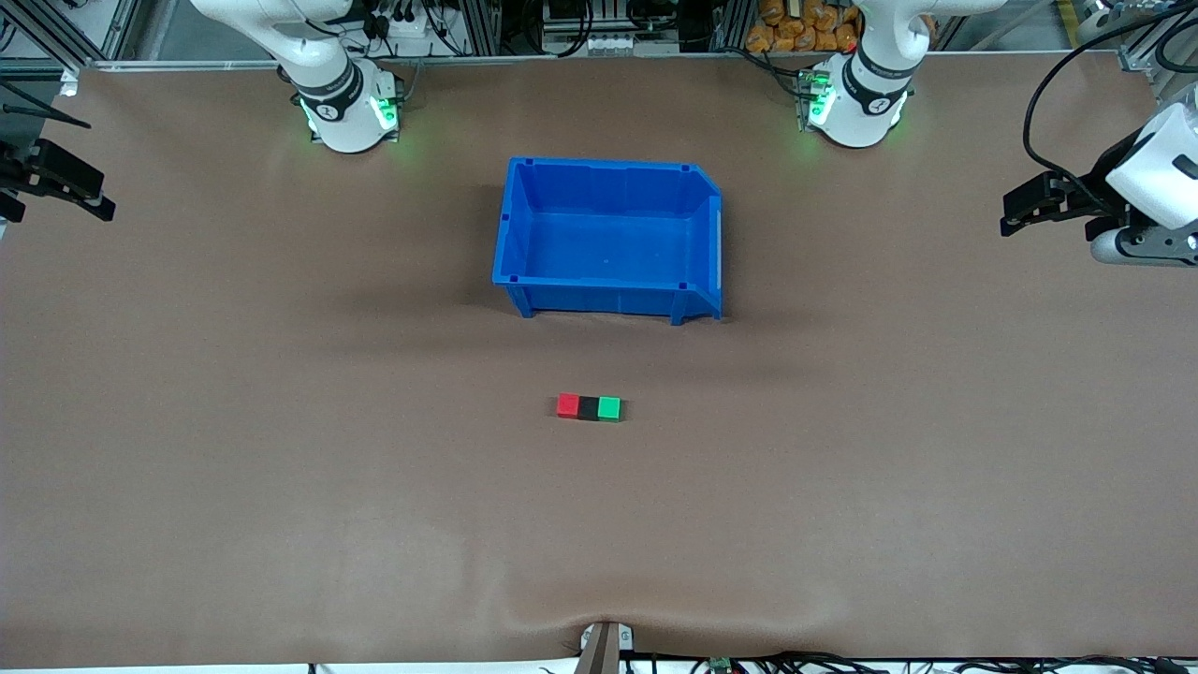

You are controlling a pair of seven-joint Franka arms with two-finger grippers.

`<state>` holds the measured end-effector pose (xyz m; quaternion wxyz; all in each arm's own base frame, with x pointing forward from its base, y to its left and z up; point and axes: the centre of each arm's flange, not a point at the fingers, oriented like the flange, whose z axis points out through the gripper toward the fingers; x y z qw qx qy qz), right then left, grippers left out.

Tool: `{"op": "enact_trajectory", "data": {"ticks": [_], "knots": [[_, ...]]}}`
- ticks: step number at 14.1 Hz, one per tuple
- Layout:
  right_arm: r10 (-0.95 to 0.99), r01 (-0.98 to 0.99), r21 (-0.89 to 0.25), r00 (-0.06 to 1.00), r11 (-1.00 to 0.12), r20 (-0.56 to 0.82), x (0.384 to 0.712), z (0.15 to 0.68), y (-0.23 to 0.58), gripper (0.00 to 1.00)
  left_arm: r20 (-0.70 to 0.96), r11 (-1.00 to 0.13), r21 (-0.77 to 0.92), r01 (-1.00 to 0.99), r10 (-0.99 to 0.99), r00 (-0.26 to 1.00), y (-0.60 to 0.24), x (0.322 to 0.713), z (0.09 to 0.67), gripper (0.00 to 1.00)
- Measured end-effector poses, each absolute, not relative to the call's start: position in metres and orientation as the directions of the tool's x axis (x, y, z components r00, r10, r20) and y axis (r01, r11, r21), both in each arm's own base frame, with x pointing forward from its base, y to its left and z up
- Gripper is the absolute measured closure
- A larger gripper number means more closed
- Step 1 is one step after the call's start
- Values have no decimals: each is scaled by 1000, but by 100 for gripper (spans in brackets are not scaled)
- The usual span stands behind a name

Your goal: Attach green and red cubes to black cube

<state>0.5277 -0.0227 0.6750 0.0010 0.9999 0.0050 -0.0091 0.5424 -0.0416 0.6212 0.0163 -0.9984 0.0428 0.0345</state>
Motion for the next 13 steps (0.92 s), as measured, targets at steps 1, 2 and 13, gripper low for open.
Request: {"op": "enact_trajectory", "data": {"ticks": [1, 2, 13], "knots": [[10, 10, 2, 1000, -1000, -18, 528, 675, -23, 0, -69, -996, -29, -88, -86, 994, -41, 542, 622, 0], [10, 10, 2, 1000, -1000, -18, 528, 675, -23, 0, -68, -995, -29, -92, -89, 994, -40, 543, 622, 0], [10, 10, 2, 1000, -1000, -19, 528, 675, -23, 0, -68, -994, -28, -101, -99, 993, -39, 543, 622, 0]]}}
